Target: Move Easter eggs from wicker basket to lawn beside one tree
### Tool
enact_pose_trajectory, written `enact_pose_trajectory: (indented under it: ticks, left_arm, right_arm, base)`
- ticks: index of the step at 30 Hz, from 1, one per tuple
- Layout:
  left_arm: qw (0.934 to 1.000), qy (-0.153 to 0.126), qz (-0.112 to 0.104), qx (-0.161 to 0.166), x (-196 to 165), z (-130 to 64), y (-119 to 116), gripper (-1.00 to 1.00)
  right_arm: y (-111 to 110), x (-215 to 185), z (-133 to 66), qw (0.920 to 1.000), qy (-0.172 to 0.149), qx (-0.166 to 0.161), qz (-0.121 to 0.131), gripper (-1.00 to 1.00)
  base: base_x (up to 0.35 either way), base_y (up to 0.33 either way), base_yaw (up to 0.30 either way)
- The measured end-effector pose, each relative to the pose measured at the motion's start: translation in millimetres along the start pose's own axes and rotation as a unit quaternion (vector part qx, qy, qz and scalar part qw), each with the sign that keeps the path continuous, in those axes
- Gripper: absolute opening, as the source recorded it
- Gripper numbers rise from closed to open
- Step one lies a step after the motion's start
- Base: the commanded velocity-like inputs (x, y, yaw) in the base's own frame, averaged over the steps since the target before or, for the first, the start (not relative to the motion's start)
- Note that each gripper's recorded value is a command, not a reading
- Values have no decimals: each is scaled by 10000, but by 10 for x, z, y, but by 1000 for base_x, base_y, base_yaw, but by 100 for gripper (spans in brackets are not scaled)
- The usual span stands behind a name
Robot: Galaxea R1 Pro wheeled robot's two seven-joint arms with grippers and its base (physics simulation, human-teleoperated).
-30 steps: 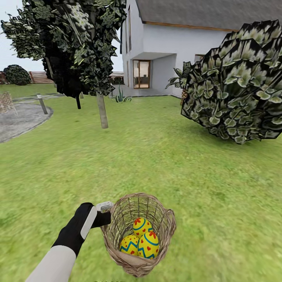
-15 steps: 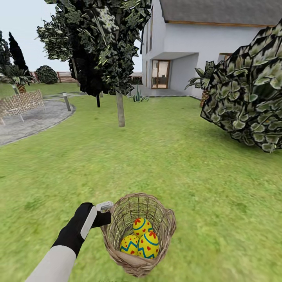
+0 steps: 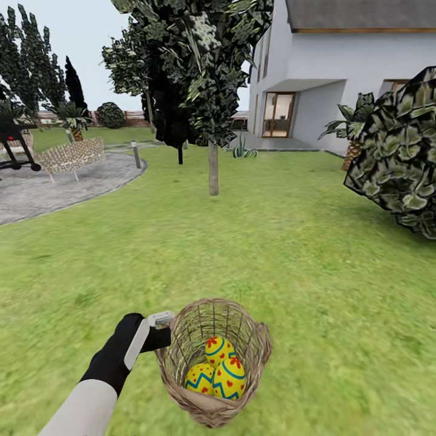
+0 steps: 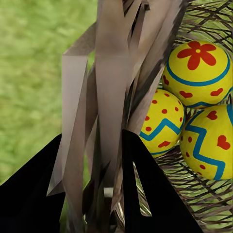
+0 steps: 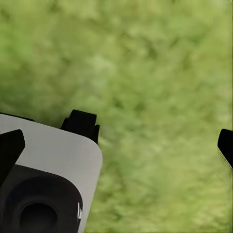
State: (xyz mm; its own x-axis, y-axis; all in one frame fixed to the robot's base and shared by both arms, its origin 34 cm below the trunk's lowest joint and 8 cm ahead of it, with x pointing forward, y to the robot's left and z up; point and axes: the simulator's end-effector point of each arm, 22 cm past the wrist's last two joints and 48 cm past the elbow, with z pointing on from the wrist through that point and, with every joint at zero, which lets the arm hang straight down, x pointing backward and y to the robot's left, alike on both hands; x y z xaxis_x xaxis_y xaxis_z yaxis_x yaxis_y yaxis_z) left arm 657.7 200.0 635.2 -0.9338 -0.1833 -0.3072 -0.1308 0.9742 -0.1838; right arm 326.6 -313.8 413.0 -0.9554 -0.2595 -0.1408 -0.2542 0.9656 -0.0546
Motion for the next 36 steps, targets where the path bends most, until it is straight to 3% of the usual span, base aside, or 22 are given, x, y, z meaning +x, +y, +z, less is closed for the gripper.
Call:
enact_pose_trajectory:
  ticks: [3, 9, 36]
  left_arm:
    - [9999, -9, -163, 37, -12, -4, 41, -100]
    - [9999, -8, -166, 7, -13, -6, 63, -100]
    - [9998, -11, -175, 29, -13, -9, 54, -100]
  right_arm:
    - [-5, 0, 0, 10000, -3, 3, 0, 100]
    - [-4, -1, -2, 10000, -5, 0, -7, 100]
    - [-16, -5, -4, 10000, -19, 2, 45, 100]
  base:
    - [0, 0, 292]
    - [66, 0, 211]
    - [319, 0, 1]
